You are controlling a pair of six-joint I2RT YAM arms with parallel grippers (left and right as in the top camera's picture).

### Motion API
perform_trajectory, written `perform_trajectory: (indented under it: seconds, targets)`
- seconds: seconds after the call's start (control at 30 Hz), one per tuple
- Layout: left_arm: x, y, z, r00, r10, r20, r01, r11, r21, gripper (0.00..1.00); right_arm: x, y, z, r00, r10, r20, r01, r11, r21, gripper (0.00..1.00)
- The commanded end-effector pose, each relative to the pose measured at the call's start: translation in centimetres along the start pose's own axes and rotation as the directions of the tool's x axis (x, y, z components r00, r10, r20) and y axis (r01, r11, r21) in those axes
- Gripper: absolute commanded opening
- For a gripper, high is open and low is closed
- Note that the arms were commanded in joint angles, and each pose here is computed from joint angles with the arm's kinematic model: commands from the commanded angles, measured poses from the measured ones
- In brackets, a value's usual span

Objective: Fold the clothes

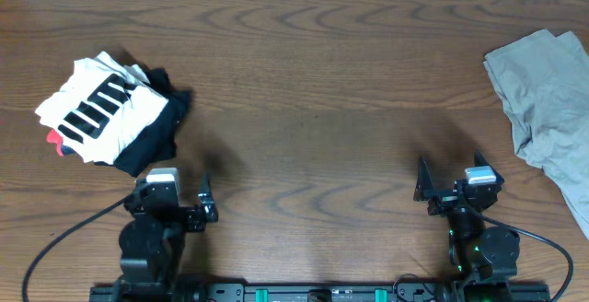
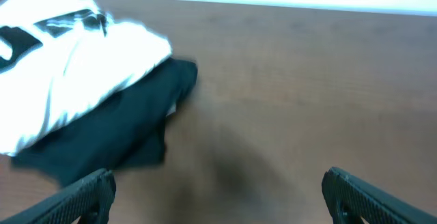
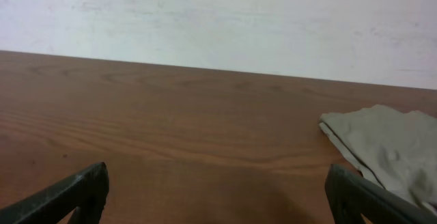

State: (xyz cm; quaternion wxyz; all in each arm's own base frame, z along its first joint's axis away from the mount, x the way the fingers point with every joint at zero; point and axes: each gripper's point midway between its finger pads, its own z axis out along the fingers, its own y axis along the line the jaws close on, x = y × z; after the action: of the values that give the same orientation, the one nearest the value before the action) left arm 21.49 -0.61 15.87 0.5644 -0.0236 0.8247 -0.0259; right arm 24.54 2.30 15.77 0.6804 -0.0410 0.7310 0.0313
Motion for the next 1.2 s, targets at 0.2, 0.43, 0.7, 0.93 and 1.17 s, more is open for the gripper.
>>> perform_trajectory:
  seconds: [0.2, 0.43, 0.7, 0.93, 1.17]
  targets:
    - [-4.3, -0.3, 1.3, 0.926, -0.006, 0.377, -0.002, 1.000, 0.020, 0.98, 0.0, 0.3, 0.0, 1.000, 0.004, 0.002, -0.004, 1.000, -0.015, 0.99]
    - [-1.7, -0.1, 2.7, 0.946, -0.002, 0.324, -0.003, 1.000, 0.016, 0.98, 0.0, 0.3, 0.0, 1.000, 0.004, 0.002, -0.004, 1.000, -0.014, 0.99]
    - [1.0, 0.1, 3.5, 0.977, 0.005, 0.215, -0.006, 1.000, 0.005, 0.98, 0.0, 0.3, 0.0, 1.000, 0.004, 0.002, -0.004, 1.000, -0.014, 0.99]
    - [1.0, 0.1, 3.5, 0.977, 0.005, 0.214, -0.006, 1.000, 0.005, 0.98, 0.0, 0.3, 0.0, 1.000, 0.004, 0.002, -0.004, 1.000, -0.014, 0.99]
    - [1.0, 0.1, 3.5, 0.977, 0.005, 0.213, -0.006, 1.000, 0.005, 0.98, 0.0, 0.3, 0.0, 1.000, 0.004, 0.002, -0.004, 1.000, -0.014, 0.99]
